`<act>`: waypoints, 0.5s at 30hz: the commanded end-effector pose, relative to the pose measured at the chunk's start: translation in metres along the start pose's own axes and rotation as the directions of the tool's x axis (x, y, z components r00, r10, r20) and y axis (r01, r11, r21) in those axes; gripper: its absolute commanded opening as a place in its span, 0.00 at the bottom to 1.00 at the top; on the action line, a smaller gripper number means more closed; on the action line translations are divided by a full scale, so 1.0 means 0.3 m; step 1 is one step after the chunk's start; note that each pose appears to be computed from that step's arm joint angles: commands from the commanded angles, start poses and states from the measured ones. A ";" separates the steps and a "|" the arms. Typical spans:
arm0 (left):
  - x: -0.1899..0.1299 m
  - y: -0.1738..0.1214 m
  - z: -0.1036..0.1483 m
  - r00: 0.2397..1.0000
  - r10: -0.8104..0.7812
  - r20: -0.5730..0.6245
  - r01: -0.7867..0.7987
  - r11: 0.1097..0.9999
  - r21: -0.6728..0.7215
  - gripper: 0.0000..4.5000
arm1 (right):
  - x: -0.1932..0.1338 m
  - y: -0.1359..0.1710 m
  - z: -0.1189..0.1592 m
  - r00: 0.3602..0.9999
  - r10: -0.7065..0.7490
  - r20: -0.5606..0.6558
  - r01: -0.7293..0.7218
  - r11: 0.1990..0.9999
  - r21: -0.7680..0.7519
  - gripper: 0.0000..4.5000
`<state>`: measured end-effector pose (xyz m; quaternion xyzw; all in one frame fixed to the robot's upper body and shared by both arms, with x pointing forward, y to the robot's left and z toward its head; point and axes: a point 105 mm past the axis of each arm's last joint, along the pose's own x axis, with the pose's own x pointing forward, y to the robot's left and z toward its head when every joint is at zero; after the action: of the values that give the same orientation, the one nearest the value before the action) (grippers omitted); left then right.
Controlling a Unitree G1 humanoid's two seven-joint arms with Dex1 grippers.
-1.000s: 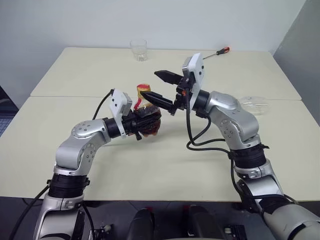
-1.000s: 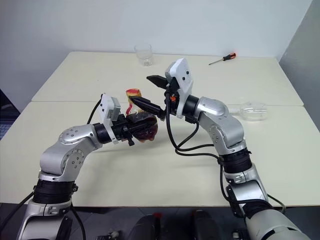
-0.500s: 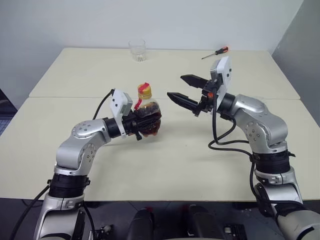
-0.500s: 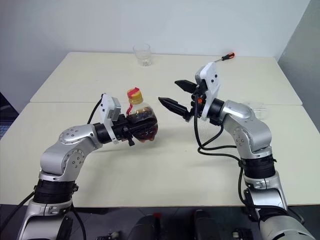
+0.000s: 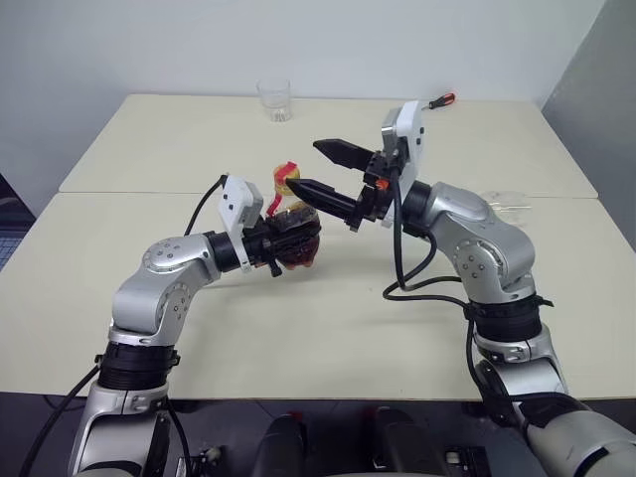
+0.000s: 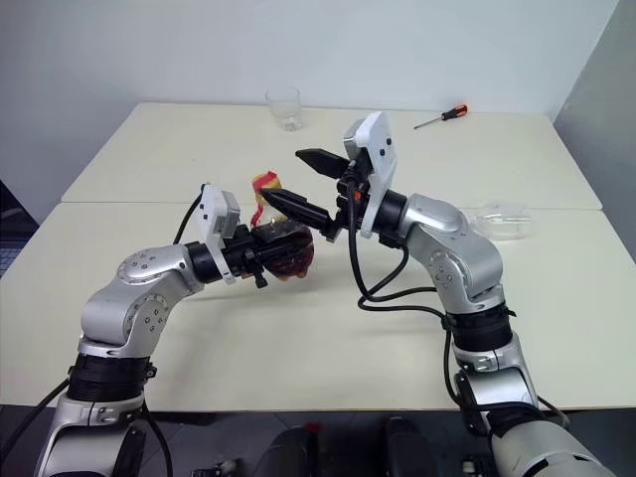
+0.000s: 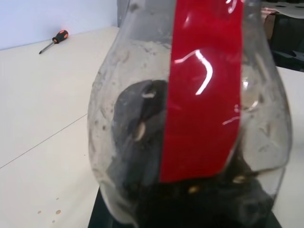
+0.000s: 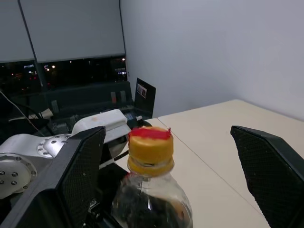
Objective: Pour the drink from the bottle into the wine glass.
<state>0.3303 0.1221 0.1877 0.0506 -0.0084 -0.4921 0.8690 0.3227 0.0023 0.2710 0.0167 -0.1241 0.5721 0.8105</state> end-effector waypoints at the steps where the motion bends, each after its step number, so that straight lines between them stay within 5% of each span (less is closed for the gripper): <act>1: 0.003 -0.006 0.059 0.999 -0.013 0.046 0.010 0.998 0.063 0.22 | 0.023 0.005 0.042 0.999 0.014 0.033 -0.012 0.998 -0.056 1.00; 15: 0.004 -0.007 0.062 0.999 -0.011 0.051 0.007 0.998 0.064 0.22 | 0.008 -0.023 0.025 1.000 -0.012 0.002 0.012 0.996 -0.087 1.00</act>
<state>0.3305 0.1217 0.1877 0.0496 -0.0090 -0.4916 0.8693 0.3338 0.0043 0.2668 -0.0081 -0.1231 0.5606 0.8188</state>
